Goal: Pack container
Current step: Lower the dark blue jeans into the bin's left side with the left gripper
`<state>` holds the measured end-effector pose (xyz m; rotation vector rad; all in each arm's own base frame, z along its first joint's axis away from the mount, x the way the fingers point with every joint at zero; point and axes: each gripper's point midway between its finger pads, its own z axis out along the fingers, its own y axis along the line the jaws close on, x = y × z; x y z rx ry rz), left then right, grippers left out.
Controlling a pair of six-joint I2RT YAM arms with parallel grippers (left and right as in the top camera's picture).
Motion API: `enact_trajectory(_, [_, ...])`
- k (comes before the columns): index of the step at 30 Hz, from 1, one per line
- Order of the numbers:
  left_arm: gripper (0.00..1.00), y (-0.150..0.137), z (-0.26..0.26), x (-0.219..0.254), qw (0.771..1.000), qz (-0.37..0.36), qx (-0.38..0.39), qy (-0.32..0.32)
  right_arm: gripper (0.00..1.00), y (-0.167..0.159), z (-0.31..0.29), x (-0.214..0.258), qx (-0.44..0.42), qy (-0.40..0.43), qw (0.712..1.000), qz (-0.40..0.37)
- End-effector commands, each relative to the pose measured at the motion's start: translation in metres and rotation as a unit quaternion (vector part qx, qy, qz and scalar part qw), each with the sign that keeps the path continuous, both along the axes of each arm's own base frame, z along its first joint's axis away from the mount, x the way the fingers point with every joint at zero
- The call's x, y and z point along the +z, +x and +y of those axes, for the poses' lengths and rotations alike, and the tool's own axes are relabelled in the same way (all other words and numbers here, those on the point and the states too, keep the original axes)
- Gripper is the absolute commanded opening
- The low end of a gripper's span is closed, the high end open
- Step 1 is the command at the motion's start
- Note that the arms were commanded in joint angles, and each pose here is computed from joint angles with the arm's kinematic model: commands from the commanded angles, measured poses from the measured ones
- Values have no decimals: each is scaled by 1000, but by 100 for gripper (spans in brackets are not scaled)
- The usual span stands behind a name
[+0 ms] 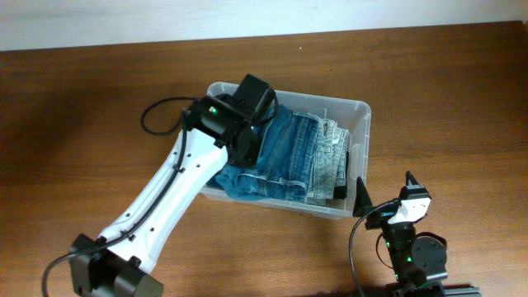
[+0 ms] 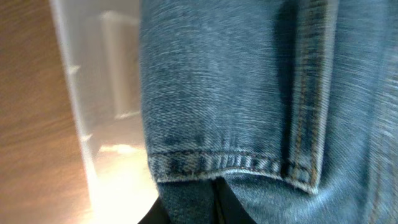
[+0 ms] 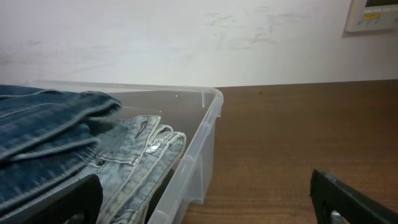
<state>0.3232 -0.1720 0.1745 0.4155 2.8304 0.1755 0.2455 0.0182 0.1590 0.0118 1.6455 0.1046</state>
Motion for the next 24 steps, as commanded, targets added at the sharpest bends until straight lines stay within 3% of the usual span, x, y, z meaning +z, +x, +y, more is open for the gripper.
enact_trajectory(1, [0,10,35,0,994,-49,74,65,98,0,-5,-2,-12,1,1000,0])
enact_trajectory(17, [1,16,48,-5,986,-79,113,90,98,0,-5,-2,-12,1,1000,0])
enact_trajectory(20, [22,12,51,-11,987,-70,110,99,98,0,-5,-2,-12,1,1000,0])
enact_trajectory(22, [29,12,53,-10,986,-70,103,107,98,0,-5,-2,-12,1,1000,0])
enact_trajectory(24, [46,17,56,-1,985,-83,94,117,99,0,-5,-2,-12,1,1000,0])
